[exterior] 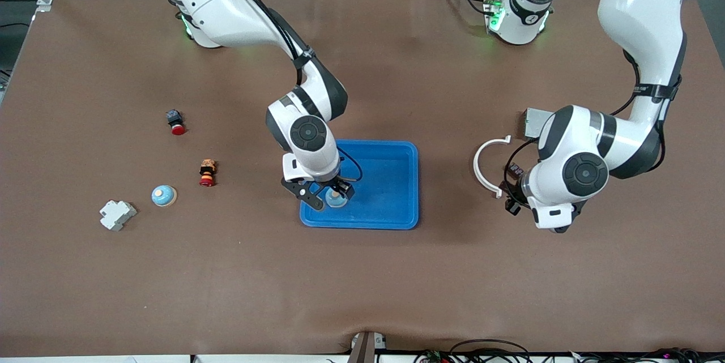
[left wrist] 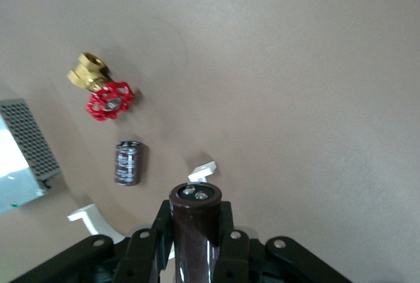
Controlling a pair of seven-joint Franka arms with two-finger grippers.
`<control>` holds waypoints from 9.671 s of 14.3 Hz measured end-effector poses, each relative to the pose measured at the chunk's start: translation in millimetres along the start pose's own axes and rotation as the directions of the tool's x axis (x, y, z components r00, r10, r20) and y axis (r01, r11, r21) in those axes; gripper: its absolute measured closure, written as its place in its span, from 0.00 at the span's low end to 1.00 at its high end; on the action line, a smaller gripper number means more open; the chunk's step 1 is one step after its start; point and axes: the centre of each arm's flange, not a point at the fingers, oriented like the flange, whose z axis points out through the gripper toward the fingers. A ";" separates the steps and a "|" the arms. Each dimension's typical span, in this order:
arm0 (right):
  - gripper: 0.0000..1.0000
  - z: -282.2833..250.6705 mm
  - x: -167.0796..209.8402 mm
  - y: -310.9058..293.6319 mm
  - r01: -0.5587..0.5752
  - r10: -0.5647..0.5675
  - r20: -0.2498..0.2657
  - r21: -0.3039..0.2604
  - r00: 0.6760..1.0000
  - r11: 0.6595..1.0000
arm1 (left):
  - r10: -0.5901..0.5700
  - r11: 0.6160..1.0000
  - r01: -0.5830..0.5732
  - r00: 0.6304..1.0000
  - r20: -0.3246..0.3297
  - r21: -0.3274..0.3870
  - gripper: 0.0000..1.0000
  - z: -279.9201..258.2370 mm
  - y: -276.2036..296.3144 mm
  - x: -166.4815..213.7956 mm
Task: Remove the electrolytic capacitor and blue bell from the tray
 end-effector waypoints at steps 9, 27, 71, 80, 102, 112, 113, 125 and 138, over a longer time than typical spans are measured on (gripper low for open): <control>0.00 30.8 13.6 -2.3 -0.004 0.004 -0.031 0.006 0.999 1.000 | 0.155 0.987 -0.157 0.987 0.047 0.042 0.70 -7.8 -76.9 88.7; 0.38 4.1 10.3 -14.7 -0.038 0.038 -0.021 -0.022 0.999 0.999 | 0.241 0.970 -0.243 0.968 0.063 0.018 0.70 45.9 -101.3 109.6; 0.38 13.9 429.5 360.1 0.526 -0.530 0.043 0.074 0.847 0.847 | 0.461 0.883 -0.465 0.840 -0.286 0.058 0.00 -36.3 -78.9 134.6; 0.38 26.3 428.2 359.6 0.527 -0.530 0.041 0.074 0.847 0.847 | 0.617 0.775 -0.632 0.755 -0.220 0.004 0.00 -185.1 -126.9 102.1; 0.00 32.2 429.5 357.1 0.517 -0.520 0.021 0.086 0.854 0.852 | 0.746 0.650 -0.760 0.639 -0.190 -0.005 0.00 -270.5 -232.6 -38.8; 0.00 -123.4 399.7 336.0 0.575 -0.582 0.049 0.106 0.812 0.811 | 0.753 0.644 -0.764 0.640 -0.156 -0.026 0.00 -295.0 -245.1 -51.3; 0.00 -139.0 391.3 335.2 0.594 -0.598 0.043 0.083 0.800 0.800 | 0.752 0.645 -0.764 0.640 -0.155 -0.026 0.00 -298.7 -246.9 -52.0; 0.00 -317.1 306.3 382.2 0.603 -0.603 0.086 0.020 0.793 0.797 | 0.758 0.641 -0.767 0.637 -0.143 -0.024 0.00 -302.1 -247.8 -56.2; 0.00 -373.1 290.3 394.8 0.593 -0.590 0.095 -0.004 0.802 0.805 | 0.759 0.638 -0.770 0.634 -0.149 -0.022 0.00 -304.6 -246.4 -59.2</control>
